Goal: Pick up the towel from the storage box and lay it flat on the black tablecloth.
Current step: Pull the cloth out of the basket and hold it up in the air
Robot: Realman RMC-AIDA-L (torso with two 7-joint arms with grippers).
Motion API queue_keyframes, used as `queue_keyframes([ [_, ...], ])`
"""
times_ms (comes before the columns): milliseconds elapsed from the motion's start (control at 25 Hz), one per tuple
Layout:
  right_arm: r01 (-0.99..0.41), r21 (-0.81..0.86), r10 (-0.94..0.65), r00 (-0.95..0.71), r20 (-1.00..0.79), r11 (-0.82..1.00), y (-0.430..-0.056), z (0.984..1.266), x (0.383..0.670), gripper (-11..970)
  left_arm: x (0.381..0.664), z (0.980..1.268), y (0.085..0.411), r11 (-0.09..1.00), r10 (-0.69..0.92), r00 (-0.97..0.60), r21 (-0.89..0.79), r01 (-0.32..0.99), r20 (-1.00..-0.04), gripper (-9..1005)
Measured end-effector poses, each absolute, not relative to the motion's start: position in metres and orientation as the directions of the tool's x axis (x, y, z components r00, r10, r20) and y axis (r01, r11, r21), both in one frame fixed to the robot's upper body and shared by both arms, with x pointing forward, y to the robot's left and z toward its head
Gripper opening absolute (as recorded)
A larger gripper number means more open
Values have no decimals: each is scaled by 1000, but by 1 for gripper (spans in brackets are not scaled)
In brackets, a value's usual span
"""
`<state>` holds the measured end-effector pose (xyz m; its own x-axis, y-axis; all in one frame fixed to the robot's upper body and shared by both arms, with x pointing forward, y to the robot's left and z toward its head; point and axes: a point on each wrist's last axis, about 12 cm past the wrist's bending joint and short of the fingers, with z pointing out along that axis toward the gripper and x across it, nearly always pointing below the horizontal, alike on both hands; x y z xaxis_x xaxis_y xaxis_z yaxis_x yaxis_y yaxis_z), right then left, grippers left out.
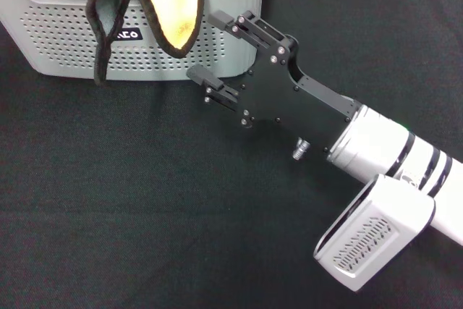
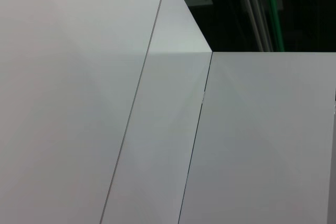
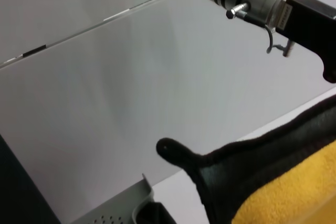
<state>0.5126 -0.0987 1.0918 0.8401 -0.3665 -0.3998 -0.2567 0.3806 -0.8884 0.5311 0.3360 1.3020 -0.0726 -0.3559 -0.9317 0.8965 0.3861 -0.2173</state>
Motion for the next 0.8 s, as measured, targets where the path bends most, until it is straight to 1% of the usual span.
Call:
queue_keyframes([
  [320, -239, -892, -346, 858, -379, 384, -92, 1101, 519, 703, 531, 1301, 336, 386, -354, -74, -218, 896, -932, 44],
  [800, -234, -874, -322, 863, -388, 426, -94, 1104, 513, 693, 531, 1299, 335, 382, -352, -85, -226, 896, -932, 44],
])
